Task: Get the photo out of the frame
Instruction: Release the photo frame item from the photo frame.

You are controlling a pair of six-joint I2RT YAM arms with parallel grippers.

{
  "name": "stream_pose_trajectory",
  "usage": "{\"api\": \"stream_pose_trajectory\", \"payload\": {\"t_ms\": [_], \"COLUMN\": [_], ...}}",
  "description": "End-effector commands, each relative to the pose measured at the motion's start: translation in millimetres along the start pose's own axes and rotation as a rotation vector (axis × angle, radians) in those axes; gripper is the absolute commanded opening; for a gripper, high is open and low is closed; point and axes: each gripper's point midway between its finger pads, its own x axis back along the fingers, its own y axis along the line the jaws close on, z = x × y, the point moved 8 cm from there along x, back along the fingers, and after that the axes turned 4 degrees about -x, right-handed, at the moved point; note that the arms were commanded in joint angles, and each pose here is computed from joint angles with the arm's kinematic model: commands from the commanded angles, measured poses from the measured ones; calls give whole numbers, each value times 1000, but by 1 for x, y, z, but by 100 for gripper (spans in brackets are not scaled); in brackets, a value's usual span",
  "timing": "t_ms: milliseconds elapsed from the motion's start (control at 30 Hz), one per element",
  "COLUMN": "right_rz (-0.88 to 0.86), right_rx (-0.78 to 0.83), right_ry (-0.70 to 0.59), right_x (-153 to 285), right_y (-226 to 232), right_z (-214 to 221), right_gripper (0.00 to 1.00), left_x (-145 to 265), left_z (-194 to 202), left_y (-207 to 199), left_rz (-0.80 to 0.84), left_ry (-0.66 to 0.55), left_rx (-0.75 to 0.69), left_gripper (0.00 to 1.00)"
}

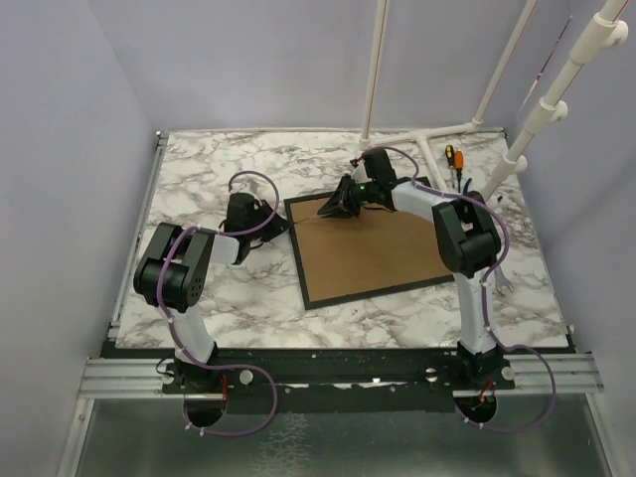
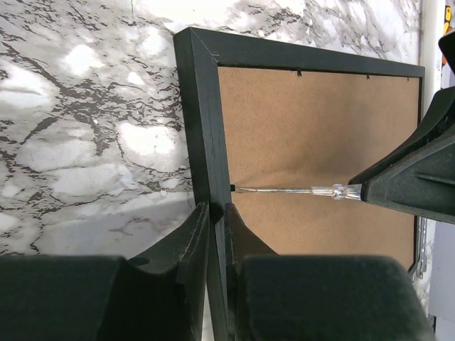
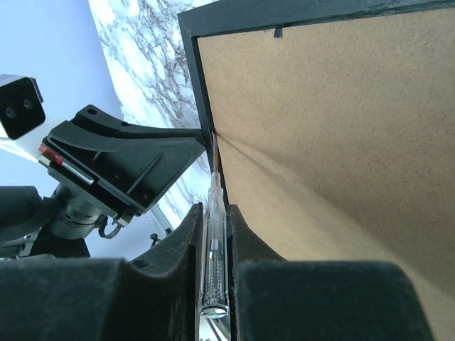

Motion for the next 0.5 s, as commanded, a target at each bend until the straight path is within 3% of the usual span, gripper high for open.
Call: {"api": "stream_pose_trajectory", "payload": {"t_ms": [0,467], "right_rz": [8,69], "right_rx": [-8,76], "right_ry": [26,11], "right_x": [-11,-13], "right_y": [-3,22], "right_z": [4,5], "right_gripper": [1,1], "left_x": [-3,-4], "left_z": [1,3], "left_y": [-6,-7], "left_rz": [42,54], "left_ry": [23,37], "left_rx": [-18,-19], "left_gripper": [14,6]}}
